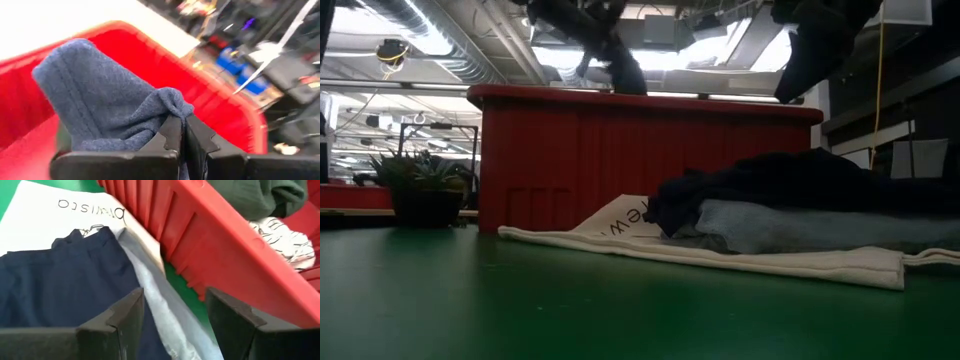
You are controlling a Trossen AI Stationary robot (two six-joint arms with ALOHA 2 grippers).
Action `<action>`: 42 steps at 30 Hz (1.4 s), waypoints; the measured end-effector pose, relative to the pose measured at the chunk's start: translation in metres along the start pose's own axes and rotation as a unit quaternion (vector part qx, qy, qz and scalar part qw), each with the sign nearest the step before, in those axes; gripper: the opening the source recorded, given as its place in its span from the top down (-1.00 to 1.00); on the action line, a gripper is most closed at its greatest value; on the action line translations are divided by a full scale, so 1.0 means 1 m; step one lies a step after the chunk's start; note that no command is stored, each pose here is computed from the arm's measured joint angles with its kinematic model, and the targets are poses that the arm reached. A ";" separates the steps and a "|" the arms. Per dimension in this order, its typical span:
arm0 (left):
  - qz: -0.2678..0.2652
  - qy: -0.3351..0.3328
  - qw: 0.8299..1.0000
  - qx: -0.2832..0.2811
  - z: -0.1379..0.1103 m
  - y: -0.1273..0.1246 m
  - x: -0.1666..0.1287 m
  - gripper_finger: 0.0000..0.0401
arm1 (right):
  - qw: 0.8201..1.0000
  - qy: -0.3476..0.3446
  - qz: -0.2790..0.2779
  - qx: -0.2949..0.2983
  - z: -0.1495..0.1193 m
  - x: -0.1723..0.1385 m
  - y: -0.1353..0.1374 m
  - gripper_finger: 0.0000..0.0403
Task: Fold laundry
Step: Fold the gray shorts
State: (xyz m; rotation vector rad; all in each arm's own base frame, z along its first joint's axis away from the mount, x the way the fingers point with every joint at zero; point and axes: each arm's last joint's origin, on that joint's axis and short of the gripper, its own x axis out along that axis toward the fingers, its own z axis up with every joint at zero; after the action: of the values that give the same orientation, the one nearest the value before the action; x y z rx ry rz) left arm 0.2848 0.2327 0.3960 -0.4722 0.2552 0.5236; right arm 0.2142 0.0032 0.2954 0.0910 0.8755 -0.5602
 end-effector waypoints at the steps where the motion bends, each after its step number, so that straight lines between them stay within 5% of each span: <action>1: -0.012 -0.010 1.000 0.003 0.003 -0.004 -0.003 1.00 | 1.000 -0.002 -0.004 -0.001 0.000 0.000 0.000 -0.04; 18: -0.168 -0.156 0.973 -0.001 0.035 -0.059 -0.051 1.00 | 0.983 -0.123 -0.109 -0.078 0.022 -0.003 -0.001 -0.04; 22: -0.217 -0.170 0.961 -0.009 0.038 -0.070 -0.054 1.00 | 0.983 -0.156 -0.071 -0.064 0.033 -0.002 -0.002 -0.04; 31: -0.250 -0.174 0.952 -0.009 0.035 -0.086 -0.055 0.98 | 0.974 -0.187 0.129 -0.013 0.053 0.006 -0.017 -0.04; 36: -0.260 -0.170 0.951 -0.007 0.033 -0.093 -0.055 0.99 | 0.966 -0.222 0.136 0.012 0.062 0.007 -0.018 -0.04; 42: -0.269 -0.165 0.949 -0.006 0.030 -0.099 -0.055 0.98 | 0.969 -0.232 0.077 0.035 0.064 0.010 -0.020 -0.04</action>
State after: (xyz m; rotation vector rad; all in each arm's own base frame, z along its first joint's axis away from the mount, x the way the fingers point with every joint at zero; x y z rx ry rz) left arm 0.2954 0.1487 0.4772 -0.4362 -0.1997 0.0628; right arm 0.2541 -0.0377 0.3328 0.0861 0.3877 -0.4410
